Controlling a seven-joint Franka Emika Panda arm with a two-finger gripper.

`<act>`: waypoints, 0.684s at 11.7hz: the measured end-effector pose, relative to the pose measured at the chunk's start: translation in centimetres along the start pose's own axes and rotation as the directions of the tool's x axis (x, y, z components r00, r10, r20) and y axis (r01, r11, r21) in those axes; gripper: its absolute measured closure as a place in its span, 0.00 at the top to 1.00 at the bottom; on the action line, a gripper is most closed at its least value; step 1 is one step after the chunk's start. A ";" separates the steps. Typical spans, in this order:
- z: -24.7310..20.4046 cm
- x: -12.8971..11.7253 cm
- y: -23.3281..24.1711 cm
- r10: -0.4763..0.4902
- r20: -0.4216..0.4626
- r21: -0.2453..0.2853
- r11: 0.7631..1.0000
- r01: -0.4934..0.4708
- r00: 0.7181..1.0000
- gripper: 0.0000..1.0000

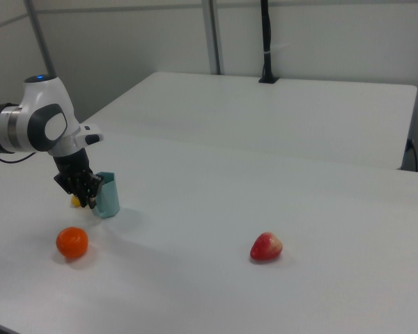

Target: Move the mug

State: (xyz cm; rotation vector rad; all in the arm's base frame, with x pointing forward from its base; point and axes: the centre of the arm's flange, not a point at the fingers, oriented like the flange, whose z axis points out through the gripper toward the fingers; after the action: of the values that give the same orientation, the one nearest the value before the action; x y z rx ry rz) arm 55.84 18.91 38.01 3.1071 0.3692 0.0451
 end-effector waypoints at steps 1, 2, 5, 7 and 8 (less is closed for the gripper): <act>0.2 0.0 -0.3 -0.005 0.003 0.001 1.000 0.005 1.000 0.22; 0.3 0.0 -0.6 -0.009 0.005 0.002 1.000 0.009 1.000 0.22; 0.8 0.0 -0.7 -0.009 0.013 0.002 1.000 0.009 1.000 0.28; 0.9 0.1 -0.7 -0.002 0.015 0.002 1.000 0.001 1.000 0.47; 0.7 0.1 -0.6 0.014 0.018 0.001 1.000 -0.014 1.000 0.62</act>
State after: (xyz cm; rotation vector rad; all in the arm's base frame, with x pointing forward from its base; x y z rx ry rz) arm 55.87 19.51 37.26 3.1091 0.3473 0.0176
